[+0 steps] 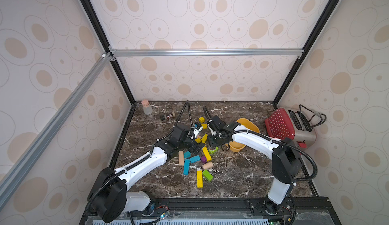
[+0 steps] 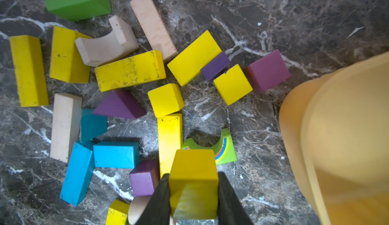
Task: Pick out the yellow building blocks
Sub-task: Pick up the building block from the center of the board, then place the building block in the storage box.
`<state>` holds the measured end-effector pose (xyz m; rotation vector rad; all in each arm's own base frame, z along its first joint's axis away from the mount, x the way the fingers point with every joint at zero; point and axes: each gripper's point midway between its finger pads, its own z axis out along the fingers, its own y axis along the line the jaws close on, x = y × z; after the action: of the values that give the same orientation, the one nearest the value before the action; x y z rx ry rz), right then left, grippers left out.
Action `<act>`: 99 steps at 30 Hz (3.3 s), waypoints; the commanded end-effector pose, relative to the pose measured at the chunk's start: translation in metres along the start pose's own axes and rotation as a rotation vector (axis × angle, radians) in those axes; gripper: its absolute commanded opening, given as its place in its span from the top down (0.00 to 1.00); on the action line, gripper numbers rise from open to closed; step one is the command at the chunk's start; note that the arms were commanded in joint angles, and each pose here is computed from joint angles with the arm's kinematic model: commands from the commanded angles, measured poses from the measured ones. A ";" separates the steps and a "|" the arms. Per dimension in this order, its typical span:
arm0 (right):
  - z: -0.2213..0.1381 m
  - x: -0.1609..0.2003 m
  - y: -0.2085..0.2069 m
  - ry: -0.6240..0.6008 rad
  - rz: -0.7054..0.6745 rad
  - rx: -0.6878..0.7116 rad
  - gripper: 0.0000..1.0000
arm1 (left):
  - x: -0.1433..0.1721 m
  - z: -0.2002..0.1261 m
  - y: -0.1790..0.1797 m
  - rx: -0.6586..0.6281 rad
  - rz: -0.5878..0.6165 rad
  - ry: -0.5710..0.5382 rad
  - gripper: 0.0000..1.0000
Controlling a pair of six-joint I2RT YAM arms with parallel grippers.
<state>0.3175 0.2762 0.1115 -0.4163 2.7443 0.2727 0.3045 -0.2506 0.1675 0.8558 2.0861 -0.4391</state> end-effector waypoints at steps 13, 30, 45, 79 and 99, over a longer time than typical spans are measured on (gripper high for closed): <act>-0.040 0.010 -0.034 -0.047 0.048 -0.002 0.82 | -0.055 0.017 -0.002 0.030 -0.024 -0.111 0.02; -0.065 0.021 -0.106 -0.095 0.154 0.054 0.82 | -0.093 0.047 -0.004 0.082 -0.090 -0.157 0.04; -0.059 0.029 -0.150 -0.098 0.232 0.105 0.82 | -0.119 0.081 -0.012 0.133 -0.217 -0.182 0.08; -0.002 -0.013 -0.277 -0.072 0.399 0.291 0.84 | -0.132 0.159 -0.030 0.214 -0.208 -0.132 0.09; 0.024 -0.040 -0.289 -0.054 0.415 0.256 0.64 | -0.126 0.137 -0.048 0.236 -0.167 -0.100 0.08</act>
<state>0.4504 0.0203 0.0599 0.2338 2.7376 0.0110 0.4109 -0.4174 0.1562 0.7476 2.1038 -0.8167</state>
